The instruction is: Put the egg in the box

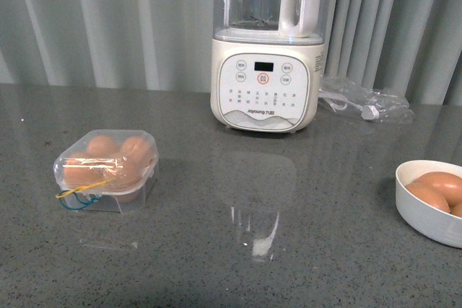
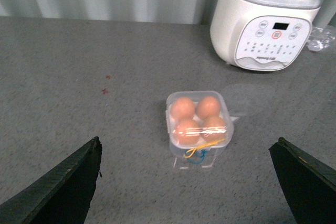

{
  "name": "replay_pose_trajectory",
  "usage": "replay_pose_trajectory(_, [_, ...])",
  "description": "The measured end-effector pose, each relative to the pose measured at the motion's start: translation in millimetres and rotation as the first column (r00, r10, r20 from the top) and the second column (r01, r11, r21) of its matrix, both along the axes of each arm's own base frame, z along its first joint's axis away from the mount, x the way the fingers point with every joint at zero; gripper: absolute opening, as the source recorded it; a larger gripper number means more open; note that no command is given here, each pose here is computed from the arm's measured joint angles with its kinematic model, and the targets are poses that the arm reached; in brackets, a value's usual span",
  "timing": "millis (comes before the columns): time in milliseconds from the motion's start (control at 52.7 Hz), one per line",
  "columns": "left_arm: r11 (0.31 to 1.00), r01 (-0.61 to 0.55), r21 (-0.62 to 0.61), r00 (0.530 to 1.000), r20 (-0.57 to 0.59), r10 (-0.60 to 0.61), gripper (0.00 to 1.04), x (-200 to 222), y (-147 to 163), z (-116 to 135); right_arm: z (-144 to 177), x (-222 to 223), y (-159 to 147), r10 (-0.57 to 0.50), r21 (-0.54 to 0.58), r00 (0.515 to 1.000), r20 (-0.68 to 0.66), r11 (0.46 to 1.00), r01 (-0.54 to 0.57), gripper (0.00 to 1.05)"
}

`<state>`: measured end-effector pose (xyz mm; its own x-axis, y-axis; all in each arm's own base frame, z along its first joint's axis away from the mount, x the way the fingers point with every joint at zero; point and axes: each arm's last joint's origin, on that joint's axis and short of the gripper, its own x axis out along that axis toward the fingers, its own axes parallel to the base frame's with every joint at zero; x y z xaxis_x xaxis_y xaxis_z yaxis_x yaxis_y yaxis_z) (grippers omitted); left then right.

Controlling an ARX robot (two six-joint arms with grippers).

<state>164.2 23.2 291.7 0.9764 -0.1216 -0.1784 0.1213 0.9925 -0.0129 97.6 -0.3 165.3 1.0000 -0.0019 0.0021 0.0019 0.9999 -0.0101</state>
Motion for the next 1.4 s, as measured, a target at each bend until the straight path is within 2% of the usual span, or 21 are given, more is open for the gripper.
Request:
replay_pose_trajectory(95, [1.0,-0.018,-0.012,1.0,-0.018,0.018,0.98,-5.9,7.2,-11.7,0.0,0.0,0.0,0.0,0.0,1.0,0.0,1.0,0.0,0.97])
replay_pose_trajectory(247, [0.998,-0.061,-0.024,0.993,-0.105,0.058,0.98,-13.4,13.9,-44.2,0.0,0.0,0.0,0.0,0.0,1.0,0.0,1.0,0.0,0.97])
replay_pose_trajectory(455, [0.996,-0.083,0.011,0.99,-0.11,0.084,0.98,-12.0,10.9,-51.3,0.0,0.0,0.0,0.0,0.0,1.0,0.0,1.0,0.0,0.97])
replay_pose_trajectory(550, [0.992,-0.124,0.015,0.992,0.022,0.124,0.86,-12.3,8.2,-59.3,0.0,0.0,0.0,0.0,0.0,1.0,0.0,1.0,0.0,0.97])
replay_pose_trajectory(626, [0.991,-0.131,0.01,0.978,0.162,0.128,0.69,-18.1,2.1,-67.6,0.0,0.0,0.0,0.0,0.0,1.0,0.0,1.0,0.0,0.97])
replay_pose_trajectory(702, [0.992,-0.13,0.004,0.976,0.179,0.127,0.54,-23.4,-2.7,-74.9,0.0,0.0,0.0,0.0,0.0,1.0,0.0,1.0,0.0,0.97])
replay_pose_trajectory(797, [0.992,-0.128,-0.003,0.976,0.176,0.127,0.3,-29.7,-8.3,-87.7,0.0,0.0,0.0,0.0,0.0,1.0,0.0,1.0,0.0,0.97])
replay_pose_trajectory(949, [0.989,-0.147,-0.009,0.974,0.174,0.146,0.03,-35.7,-16.4,-97.6,0.0,0.0,0.0,0.0,0.0,1.0,0.0,1.0,0.0,0.97])
replay_pose_trajectory(1404, [0.993,-0.121,-0.011,0.977,0.177,0.121,0.04,-48.1,-23.2,-113.2,0.0,0.0,0.0,0.0,0.0,1.0,0.0,1.0,0.0,0.97])
